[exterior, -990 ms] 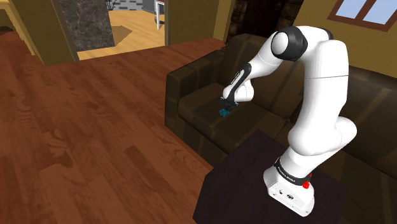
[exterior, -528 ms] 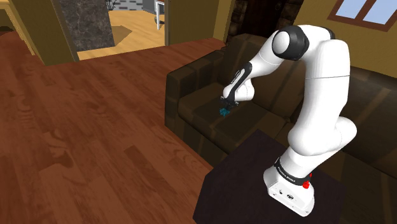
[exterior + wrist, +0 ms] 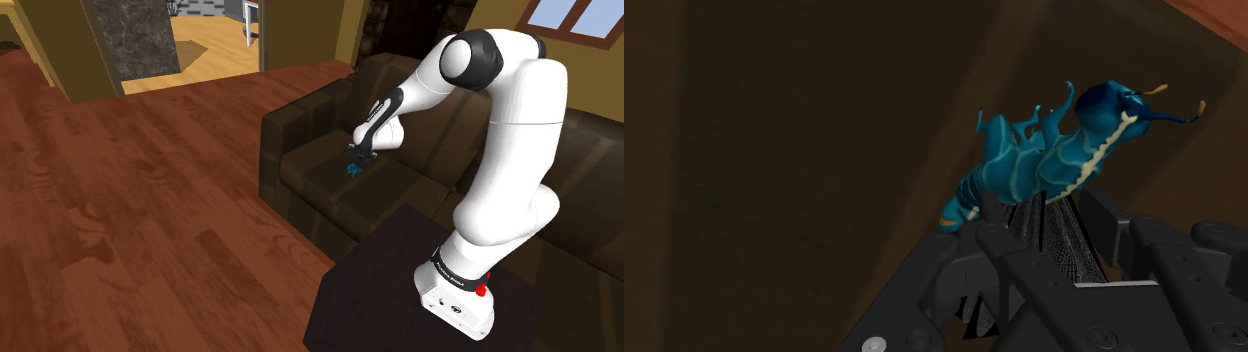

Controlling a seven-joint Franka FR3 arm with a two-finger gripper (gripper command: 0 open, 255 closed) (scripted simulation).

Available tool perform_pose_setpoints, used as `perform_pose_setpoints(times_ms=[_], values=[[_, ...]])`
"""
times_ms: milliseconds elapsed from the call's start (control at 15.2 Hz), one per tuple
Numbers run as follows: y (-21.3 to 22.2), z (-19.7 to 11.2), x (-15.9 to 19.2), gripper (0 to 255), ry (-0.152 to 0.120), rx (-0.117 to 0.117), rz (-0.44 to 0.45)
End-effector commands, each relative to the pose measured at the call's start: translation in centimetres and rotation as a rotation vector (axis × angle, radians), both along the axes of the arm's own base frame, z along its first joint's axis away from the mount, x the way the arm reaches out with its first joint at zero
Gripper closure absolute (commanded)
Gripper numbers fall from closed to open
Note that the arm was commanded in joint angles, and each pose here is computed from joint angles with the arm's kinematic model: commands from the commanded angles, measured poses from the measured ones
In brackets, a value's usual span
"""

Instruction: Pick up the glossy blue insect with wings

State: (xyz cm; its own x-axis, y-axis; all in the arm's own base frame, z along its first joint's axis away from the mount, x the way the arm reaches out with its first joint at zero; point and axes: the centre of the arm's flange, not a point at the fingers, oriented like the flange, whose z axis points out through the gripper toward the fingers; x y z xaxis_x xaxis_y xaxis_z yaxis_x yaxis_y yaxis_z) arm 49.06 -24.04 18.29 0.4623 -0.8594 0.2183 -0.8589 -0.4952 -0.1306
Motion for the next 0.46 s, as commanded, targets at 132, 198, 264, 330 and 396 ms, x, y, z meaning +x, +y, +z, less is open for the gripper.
perform_pose_setpoints(times_ms=[132, 198, 264, 330, 396], values=[[-0.1, 2.2, -0.1, 255, 0.000, 0.000, 0.000], [-0.1, 2.7, -0.1, 255, 0.000, 0.000, 0.000], [-0.1, 3.2, -0.1, 255, 0.000, 0.000, 0.000], [-0.1, 3.3, -0.1, 255, 0.000, 0.000, 0.000], [-0.1, 3.3, -0.1, 255, 0.000, 0.000, 0.000]])
